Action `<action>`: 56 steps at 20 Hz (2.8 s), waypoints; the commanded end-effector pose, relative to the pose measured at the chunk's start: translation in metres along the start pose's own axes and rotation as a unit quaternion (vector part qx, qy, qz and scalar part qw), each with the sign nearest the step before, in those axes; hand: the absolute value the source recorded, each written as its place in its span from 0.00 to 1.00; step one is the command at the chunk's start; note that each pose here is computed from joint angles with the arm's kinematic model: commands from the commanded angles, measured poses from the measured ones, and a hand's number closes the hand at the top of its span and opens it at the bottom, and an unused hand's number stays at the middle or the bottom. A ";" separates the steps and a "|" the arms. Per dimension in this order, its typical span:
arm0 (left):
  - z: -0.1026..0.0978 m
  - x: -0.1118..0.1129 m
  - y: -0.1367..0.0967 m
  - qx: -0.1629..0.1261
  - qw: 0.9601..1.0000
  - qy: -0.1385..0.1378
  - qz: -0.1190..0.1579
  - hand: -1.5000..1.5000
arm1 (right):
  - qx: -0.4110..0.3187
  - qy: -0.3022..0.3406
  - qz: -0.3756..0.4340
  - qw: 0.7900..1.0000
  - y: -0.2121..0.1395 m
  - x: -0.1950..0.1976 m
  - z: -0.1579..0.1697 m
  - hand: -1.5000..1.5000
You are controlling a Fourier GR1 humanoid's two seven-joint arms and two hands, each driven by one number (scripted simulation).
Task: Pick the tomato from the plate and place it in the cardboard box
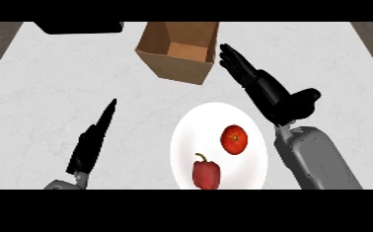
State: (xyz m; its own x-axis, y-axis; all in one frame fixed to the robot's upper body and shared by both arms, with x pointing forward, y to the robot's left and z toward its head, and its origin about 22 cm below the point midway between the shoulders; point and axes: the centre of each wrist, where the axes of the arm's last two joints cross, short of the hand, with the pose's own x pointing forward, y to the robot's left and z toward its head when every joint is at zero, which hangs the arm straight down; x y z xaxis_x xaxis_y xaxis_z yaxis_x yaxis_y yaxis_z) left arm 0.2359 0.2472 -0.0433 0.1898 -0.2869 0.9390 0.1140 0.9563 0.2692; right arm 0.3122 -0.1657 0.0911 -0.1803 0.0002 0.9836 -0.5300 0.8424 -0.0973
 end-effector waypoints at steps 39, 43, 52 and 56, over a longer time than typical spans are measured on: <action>-0.016 0.014 0.068 0.046 0.993 -0.060 -0.095 0.50 | -0.183 0.023 0.480 0.858 0.017 -0.007 0.271 0.00; -0.019 0.019 0.052 0.046 0.992 -0.065 -0.098 0.50 | -0.166 0.044 0.481 0.860 0.023 -0.019 0.242 0.00; -0.044 0.035 0.051 0.031 0.994 -0.055 -0.092 0.50 | -0.131 0.062 0.461 0.876 0.020 -0.024 0.210 0.00; -0.031 0.033 0.071 0.028 0.994 -0.063 -0.089 0.50 | -0.150 0.064 0.479 0.863 0.041 -0.030 0.200 0.00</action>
State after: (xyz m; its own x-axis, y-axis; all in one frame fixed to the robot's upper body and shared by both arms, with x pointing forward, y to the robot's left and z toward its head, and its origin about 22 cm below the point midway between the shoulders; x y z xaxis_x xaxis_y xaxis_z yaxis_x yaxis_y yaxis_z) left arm 0.2742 0.2872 -0.0037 0.0522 -0.4559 0.8885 0.0724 0.8891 0.4520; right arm 0.1250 -0.2489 0.0273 -0.3192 0.8045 0.5008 0.0254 0.5355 -0.8441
